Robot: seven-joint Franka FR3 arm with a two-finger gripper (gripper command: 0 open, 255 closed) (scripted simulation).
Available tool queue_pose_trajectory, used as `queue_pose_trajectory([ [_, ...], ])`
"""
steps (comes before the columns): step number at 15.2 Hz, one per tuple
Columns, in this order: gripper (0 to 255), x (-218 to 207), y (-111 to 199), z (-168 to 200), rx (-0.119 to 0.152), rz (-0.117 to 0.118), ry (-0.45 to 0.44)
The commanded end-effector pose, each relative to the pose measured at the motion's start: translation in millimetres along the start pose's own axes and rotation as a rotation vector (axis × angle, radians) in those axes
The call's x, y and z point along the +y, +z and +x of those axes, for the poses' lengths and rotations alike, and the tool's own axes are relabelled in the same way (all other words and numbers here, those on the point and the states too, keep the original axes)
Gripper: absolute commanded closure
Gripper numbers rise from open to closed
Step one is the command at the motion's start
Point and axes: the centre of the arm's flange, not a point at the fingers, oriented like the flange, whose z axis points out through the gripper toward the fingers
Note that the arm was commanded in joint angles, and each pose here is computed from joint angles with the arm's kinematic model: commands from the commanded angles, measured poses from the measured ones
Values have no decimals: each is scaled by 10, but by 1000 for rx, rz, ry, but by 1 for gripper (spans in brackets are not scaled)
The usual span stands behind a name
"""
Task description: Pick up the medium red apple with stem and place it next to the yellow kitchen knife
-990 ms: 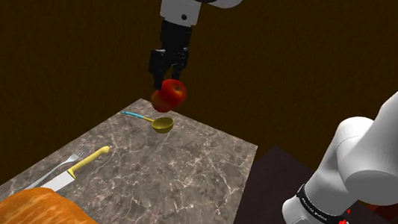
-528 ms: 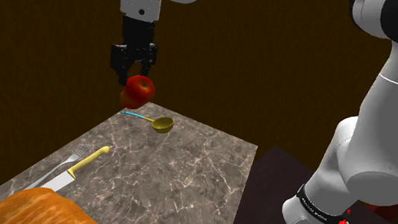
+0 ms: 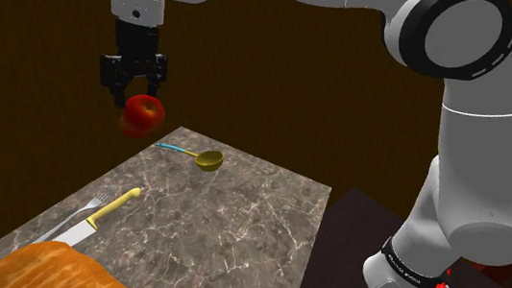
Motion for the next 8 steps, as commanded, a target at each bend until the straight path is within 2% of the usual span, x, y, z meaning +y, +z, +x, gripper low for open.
queue_pose_trajectory([
  [1,255,15,105,10,1,0,0],
  [8,255,74,469,-17,1,0,0],
])
